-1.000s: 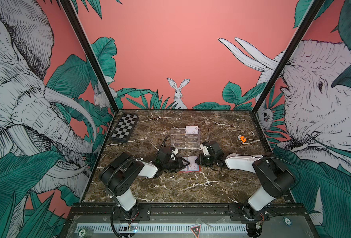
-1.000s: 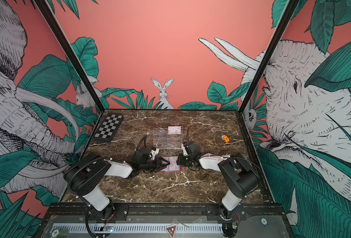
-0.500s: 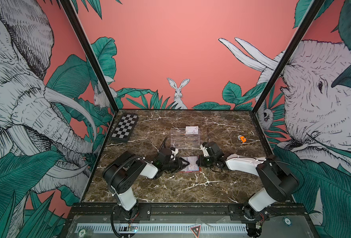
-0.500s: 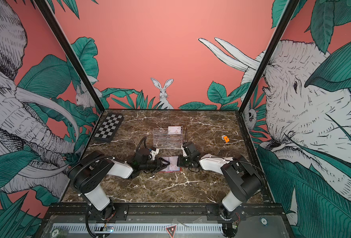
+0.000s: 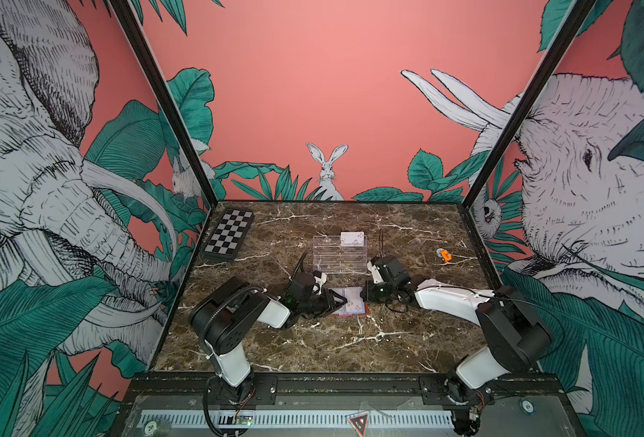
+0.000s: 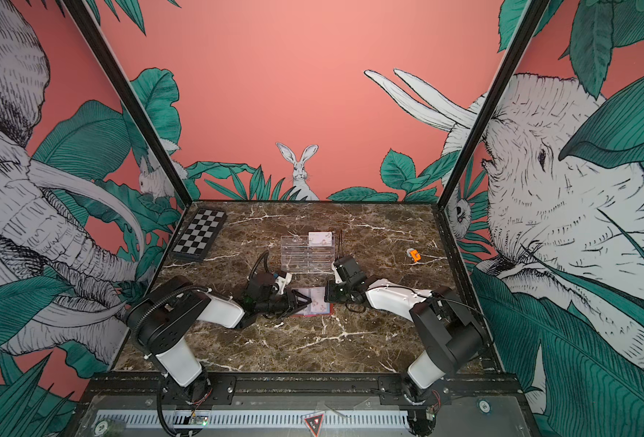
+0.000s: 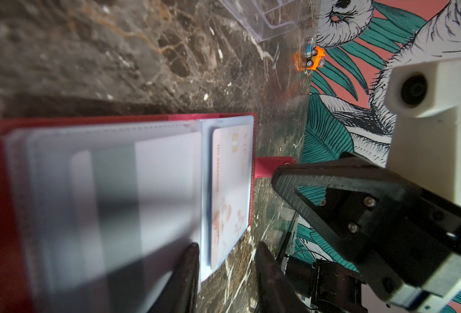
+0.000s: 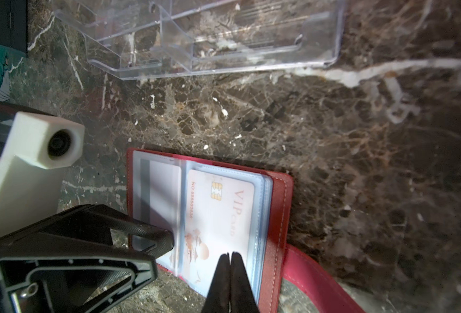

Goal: Take the credit cards out of the card holder
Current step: Take out the credit card from the card slot.

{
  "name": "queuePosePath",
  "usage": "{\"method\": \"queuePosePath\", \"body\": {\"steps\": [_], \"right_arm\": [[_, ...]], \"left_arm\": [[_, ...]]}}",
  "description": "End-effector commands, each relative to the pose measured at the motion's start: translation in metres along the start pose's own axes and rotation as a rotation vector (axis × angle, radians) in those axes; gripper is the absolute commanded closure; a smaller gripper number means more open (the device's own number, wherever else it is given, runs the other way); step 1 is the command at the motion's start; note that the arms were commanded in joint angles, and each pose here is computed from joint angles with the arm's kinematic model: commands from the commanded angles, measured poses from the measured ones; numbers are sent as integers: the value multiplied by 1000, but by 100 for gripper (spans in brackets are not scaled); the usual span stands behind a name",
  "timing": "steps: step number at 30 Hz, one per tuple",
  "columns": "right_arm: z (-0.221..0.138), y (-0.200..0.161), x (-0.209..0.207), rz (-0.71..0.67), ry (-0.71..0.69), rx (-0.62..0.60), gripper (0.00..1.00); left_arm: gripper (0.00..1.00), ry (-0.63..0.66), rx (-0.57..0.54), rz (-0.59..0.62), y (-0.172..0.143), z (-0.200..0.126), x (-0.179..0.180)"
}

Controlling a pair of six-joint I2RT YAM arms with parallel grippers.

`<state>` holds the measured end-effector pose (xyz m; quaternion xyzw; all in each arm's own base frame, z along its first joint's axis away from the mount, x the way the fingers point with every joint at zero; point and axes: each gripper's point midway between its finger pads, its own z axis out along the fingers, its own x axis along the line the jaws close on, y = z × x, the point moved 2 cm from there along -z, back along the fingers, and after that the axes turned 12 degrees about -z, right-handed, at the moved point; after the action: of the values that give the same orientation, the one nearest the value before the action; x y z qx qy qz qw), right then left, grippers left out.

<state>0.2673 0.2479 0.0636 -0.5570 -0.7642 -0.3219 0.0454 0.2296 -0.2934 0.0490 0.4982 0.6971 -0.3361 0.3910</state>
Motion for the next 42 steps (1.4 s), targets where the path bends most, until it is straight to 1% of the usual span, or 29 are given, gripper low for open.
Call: {"method": "queuePosePath", "body": {"steps": [1,2,5,8,15,20,36,39,42], "right_arm": [[6,-4,3,-7,17,4,100],[12,-9,-1,1,5,29,100],[16,-13,-1,0,-1,43,100],[20,-18,-4,0,-17,61,100],[12,-17,-7,-6,-42,44,100],[10,-20,-12,-19,-76,64,100],[23,-34,-12,20,-35,77,100],[24,-36,-14,19,-43,83,100],[25,-37,-15,15,-47,88,100]], "left_arm": [[64,36,-5,-23,-3,0,14],[64,36,-5,-23,-3,1,15],[68,38,-6,-27,-2,1,16],[69,40,-5,-30,-3,1,18],[69,45,-6,-31,-3,1,21],[69,46,-6,-31,-3,2,22],[71,43,-7,-50,-3,5,29],[74,41,-7,-56,-3,6,32],[79,33,-10,-59,-3,6,31]]}}
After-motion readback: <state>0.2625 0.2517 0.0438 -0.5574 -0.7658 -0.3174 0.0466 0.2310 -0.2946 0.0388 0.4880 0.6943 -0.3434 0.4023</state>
